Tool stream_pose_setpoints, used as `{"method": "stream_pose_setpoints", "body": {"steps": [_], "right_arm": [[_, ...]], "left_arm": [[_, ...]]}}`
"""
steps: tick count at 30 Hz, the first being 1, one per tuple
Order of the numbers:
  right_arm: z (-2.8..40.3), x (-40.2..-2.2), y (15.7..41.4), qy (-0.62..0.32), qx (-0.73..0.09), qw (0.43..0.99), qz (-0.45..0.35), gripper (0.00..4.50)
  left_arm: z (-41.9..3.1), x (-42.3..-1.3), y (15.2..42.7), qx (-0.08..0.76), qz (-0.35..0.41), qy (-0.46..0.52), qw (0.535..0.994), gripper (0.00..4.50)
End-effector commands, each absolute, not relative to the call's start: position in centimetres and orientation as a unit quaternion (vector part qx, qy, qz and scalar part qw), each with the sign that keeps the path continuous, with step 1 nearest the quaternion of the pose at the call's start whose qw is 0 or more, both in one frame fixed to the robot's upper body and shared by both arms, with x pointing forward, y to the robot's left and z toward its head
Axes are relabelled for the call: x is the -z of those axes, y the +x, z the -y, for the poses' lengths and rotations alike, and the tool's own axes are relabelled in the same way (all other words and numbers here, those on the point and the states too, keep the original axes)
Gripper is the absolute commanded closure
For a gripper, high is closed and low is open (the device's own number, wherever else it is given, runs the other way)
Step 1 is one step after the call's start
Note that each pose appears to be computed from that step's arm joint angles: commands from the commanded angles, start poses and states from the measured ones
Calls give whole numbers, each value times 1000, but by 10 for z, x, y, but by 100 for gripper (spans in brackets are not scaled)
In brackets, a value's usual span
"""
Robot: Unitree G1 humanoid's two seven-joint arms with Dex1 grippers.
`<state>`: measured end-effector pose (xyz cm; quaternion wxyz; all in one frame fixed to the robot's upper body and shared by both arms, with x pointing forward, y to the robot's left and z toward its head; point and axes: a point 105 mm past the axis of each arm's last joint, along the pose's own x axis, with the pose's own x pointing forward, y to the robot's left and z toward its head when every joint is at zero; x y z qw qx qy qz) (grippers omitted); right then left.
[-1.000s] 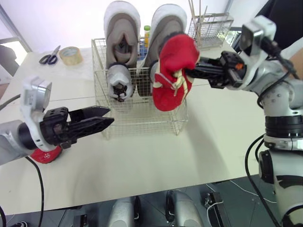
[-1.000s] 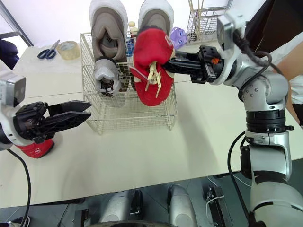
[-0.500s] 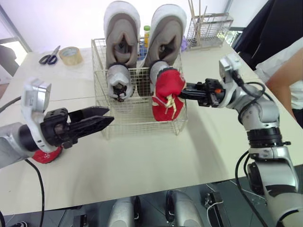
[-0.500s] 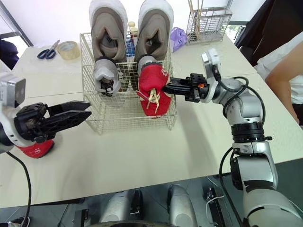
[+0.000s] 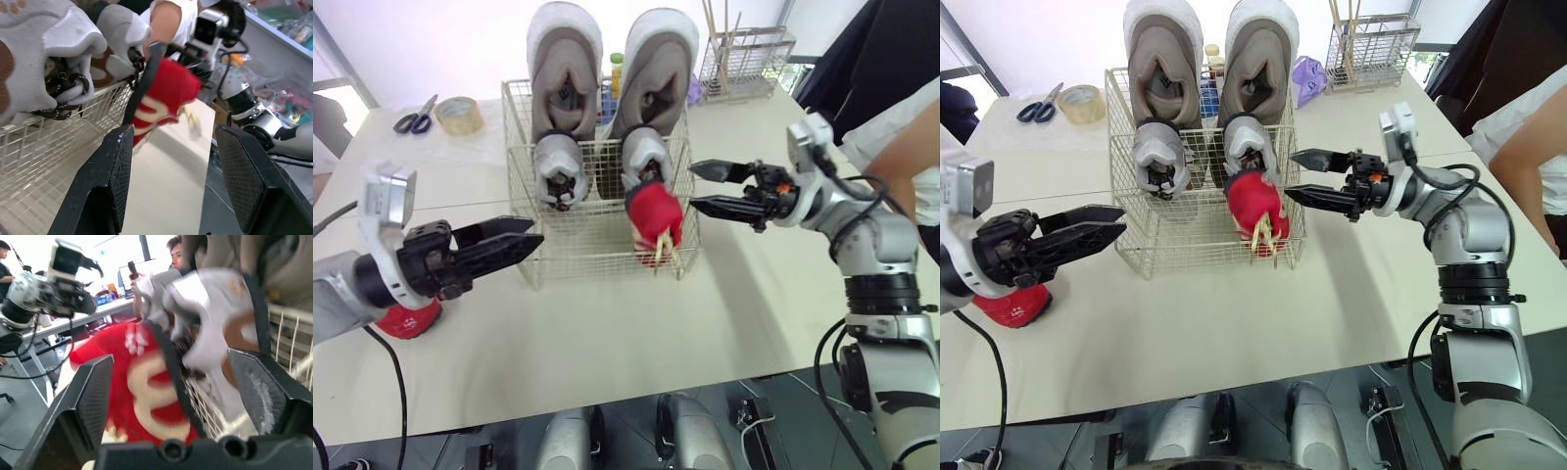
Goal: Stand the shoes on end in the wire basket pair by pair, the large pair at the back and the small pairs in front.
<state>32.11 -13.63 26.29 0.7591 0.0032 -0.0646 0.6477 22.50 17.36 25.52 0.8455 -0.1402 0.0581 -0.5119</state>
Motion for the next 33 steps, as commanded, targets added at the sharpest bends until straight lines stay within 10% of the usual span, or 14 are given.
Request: {"method": "stream_pose_setpoints", "body": {"steps": [1,9,15,26,33], "right_arm": [[138,-287,300,-19,-659,748,79,49],[146,-321,282,-41,-653,750,100,49],[134,-351,270,-20,-690,709,144,43],[65,-303,241,-69,-725,680,84,43],[64,-299,259,-106,-622,769,99,43]], "left_arm": [[-180,-261,224,506,-43,-130,852,180],[-204,-268,229,464,-33,-120,877,180],[-243,-287,236,397,-1,-117,910,3],[-212,-265,215,434,-54,-68,897,3],[-176,-257,216,442,-76,40,893,3]]}}
